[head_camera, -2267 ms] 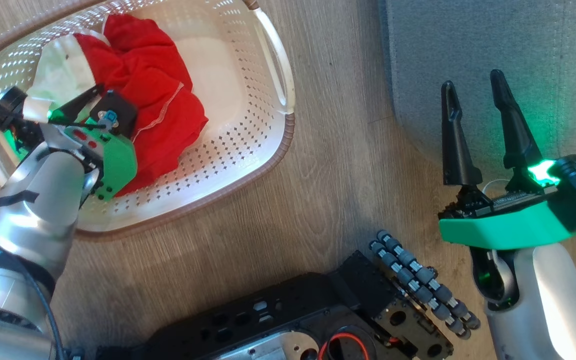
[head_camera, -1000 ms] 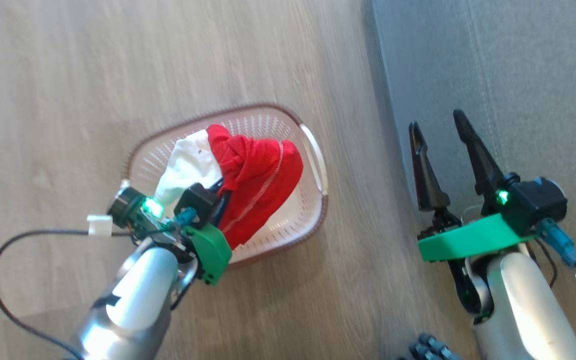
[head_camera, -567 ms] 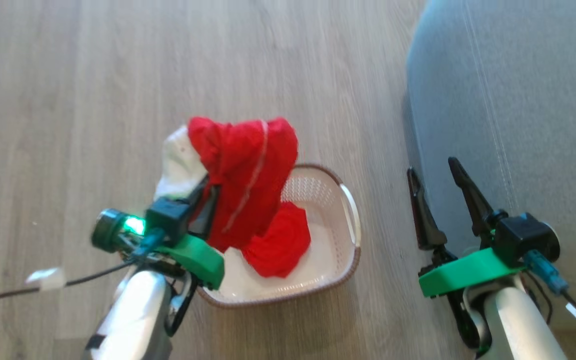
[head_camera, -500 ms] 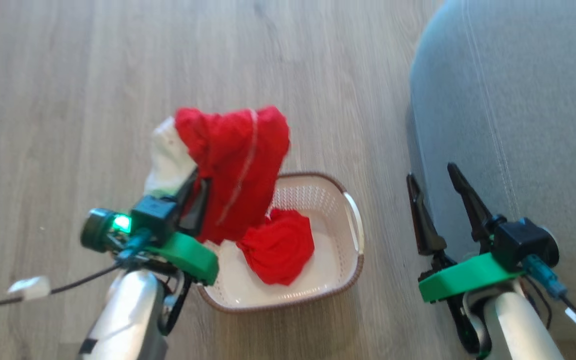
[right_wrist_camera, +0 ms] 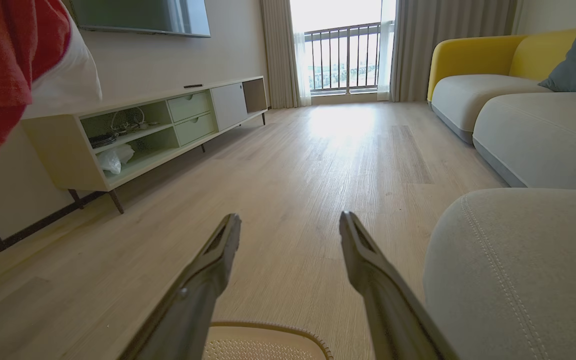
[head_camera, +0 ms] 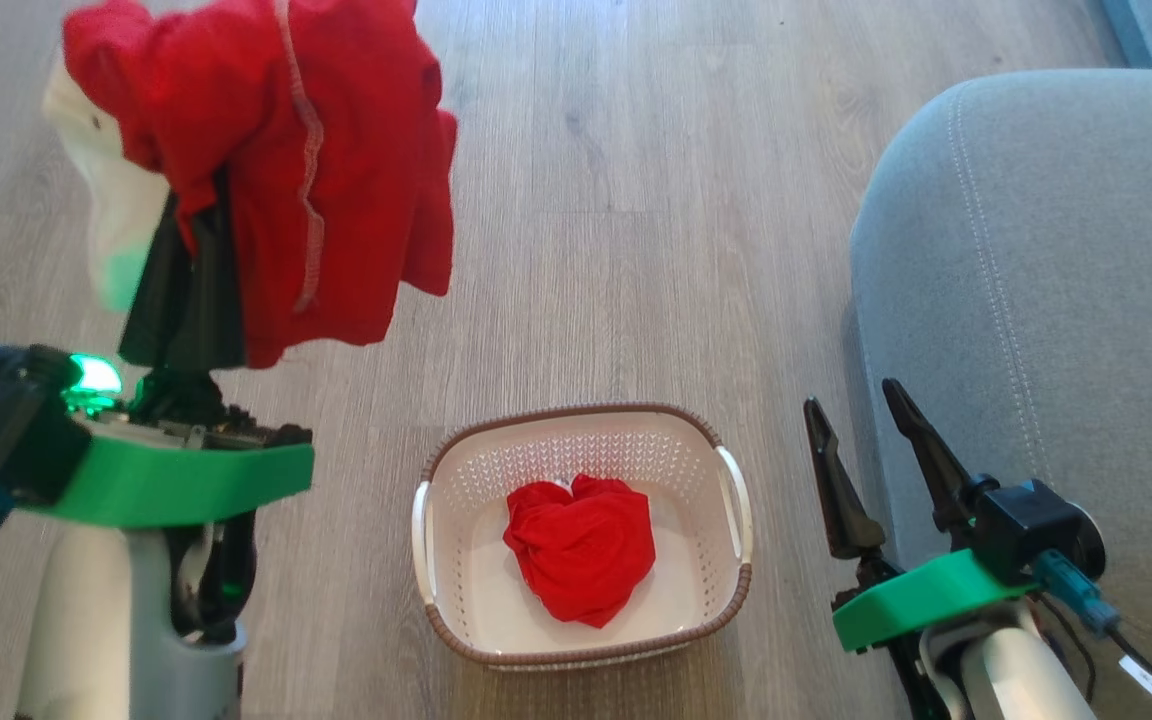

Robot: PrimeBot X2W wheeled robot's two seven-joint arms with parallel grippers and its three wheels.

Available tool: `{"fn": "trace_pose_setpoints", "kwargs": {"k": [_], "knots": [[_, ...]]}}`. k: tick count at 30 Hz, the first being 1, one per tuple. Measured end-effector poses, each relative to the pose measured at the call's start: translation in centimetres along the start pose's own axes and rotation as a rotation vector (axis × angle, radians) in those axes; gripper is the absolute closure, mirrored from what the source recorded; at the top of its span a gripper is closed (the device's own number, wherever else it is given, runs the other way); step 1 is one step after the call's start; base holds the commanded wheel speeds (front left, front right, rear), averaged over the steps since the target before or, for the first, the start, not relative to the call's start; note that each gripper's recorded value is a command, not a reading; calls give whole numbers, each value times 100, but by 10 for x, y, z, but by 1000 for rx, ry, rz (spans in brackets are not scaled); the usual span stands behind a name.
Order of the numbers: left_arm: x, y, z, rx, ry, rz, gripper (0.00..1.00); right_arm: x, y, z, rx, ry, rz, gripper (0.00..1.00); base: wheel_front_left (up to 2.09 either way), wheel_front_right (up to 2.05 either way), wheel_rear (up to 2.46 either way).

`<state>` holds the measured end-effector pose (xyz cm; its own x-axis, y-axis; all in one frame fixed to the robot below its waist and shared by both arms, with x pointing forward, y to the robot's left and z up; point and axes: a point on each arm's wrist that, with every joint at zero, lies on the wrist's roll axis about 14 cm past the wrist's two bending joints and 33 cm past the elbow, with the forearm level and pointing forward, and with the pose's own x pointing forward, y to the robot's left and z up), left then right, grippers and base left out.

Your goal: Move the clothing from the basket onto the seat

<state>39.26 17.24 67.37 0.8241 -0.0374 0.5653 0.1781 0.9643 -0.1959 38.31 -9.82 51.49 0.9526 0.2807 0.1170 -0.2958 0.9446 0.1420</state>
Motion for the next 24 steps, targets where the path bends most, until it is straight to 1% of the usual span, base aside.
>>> {"fn": "trace_pose_setpoints", "kwargs": {"k": [4, 6, 9, 12, 13, 21, 24], "knots": [[3, -14, 29, -5, -87, -44, 100, -2, 1, 2, -2, -4, 0, 0, 0, 0, 0], [1, -23, 32, -16, -94, -75, 100, -3, 1, 3, -3, -7, 0, 0, 0, 0, 0], [-3, -43, 29, -19, -84, -130, 100, -3, 1, 2, -7, -5, 1, 0, 0, 0, 0], [-6, -70, 27, -23, -78, -213, 100, -3, 1, 2, -10, -3, 1, 0, 0, 0, 0], [-6, -70, 27, -23, -78, -213, 100, -3, 1, 2, -10, -3, 1, 0, 0, 0, 0], [-26, -135, 1, -64, 10, -422, 100, -4, -2, 1, -9, 0, -6, 0, 0, 0, 0], [-31, -143, -9, -70, 41, -451, 100, -4, -3, 0, -17, 4, -8, 0, 0, 0, 0]]}}
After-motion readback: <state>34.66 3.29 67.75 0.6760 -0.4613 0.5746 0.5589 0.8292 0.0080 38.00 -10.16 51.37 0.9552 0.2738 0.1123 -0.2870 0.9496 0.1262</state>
